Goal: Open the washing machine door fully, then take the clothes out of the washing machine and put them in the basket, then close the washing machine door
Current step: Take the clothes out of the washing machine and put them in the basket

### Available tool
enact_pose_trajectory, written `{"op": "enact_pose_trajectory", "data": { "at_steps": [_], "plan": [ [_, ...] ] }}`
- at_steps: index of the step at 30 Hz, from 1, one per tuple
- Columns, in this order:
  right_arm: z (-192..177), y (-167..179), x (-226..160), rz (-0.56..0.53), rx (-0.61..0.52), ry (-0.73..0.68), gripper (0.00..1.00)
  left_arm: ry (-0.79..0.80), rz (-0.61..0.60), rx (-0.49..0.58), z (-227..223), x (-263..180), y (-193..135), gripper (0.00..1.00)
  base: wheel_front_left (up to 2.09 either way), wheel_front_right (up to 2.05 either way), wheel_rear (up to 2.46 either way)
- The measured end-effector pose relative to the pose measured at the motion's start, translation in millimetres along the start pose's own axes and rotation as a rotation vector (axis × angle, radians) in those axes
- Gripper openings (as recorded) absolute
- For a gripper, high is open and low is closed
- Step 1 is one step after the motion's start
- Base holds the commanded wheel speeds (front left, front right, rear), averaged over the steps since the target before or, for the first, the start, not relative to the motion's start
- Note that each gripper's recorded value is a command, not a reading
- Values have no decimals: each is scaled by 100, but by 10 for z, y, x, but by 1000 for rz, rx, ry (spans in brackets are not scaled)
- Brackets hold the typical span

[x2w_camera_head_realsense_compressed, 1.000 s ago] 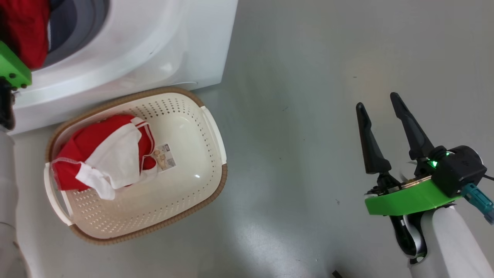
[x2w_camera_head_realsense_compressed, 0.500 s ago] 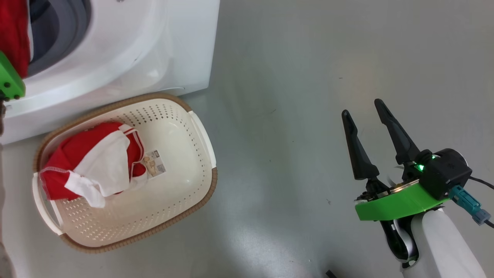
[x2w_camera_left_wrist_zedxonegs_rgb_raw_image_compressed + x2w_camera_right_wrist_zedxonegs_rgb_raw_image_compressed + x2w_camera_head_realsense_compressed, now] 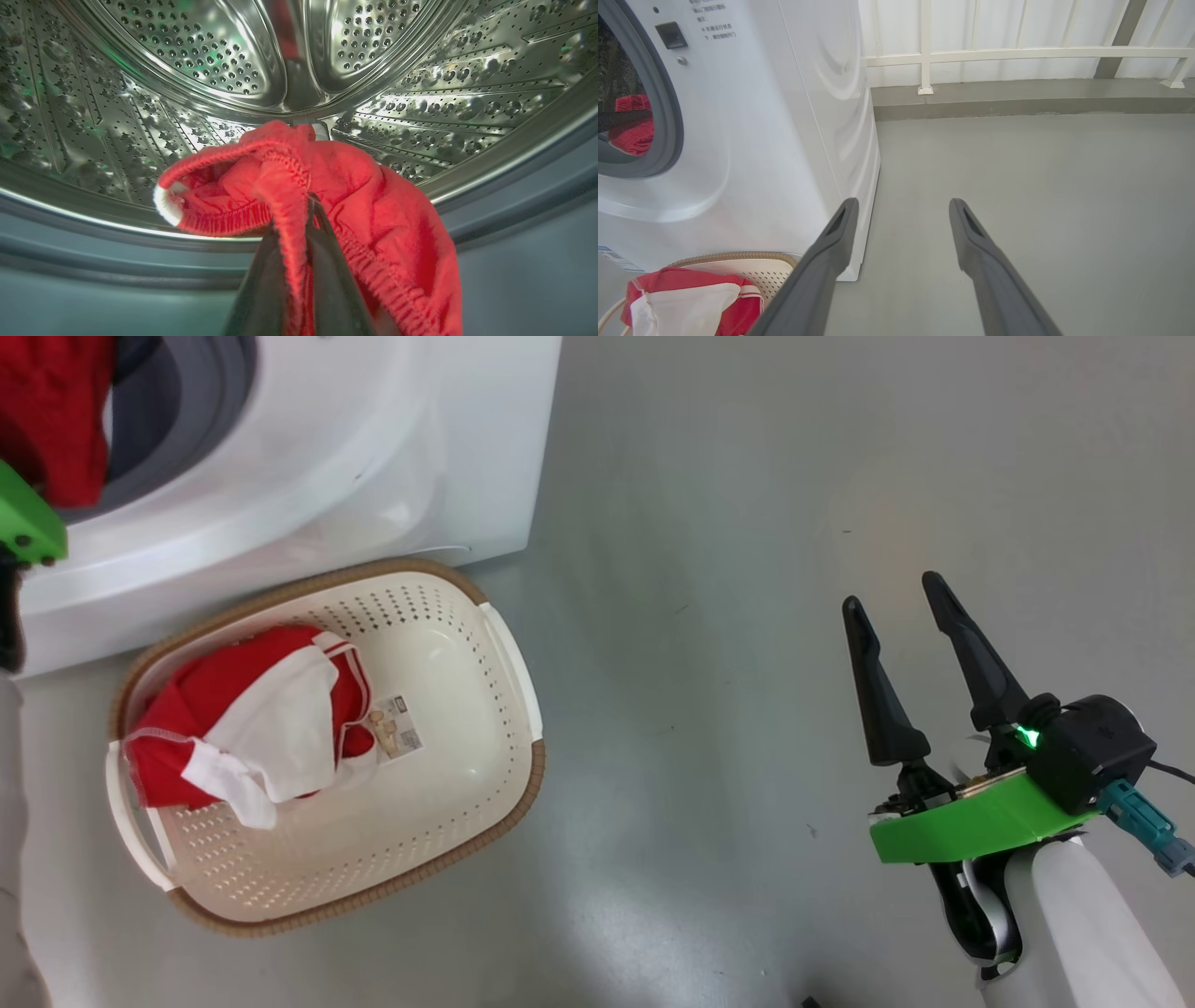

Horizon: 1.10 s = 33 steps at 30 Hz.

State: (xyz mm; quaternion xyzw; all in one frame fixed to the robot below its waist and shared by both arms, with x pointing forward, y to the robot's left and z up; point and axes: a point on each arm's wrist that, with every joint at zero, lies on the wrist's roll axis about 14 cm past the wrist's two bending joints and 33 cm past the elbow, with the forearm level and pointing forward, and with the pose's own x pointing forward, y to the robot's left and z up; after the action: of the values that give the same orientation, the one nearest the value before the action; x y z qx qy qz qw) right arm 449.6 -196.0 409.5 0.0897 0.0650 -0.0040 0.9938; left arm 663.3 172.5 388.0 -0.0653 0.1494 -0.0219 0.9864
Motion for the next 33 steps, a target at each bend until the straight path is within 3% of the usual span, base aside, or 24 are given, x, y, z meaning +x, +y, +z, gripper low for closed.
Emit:
{"op": "enact_pose_trajectory", "data": {
  "at_steps": [4, 11, 16, 33],
  "plan": [
    [5, 20, 11, 5, 3, -2, 100, -53, -2, 6, 80, -59, 34, 0, 0, 0, 0],
    [58, 54, 14, 14, 6, -16, 100, -278, -24, 17, 624, -243, 22, 0, 0, 0, 0],
    [163, 76, -6, 20, 3, -40, 100, -296, -16, 3, 526, -502, 20, 0, 0, 0, 0],
    [617, 188, -172, 48, 2, -149, 100, -510, -10, -24, 1044, -1406, -69, 0, 0, 0, 0]
  ]
}}
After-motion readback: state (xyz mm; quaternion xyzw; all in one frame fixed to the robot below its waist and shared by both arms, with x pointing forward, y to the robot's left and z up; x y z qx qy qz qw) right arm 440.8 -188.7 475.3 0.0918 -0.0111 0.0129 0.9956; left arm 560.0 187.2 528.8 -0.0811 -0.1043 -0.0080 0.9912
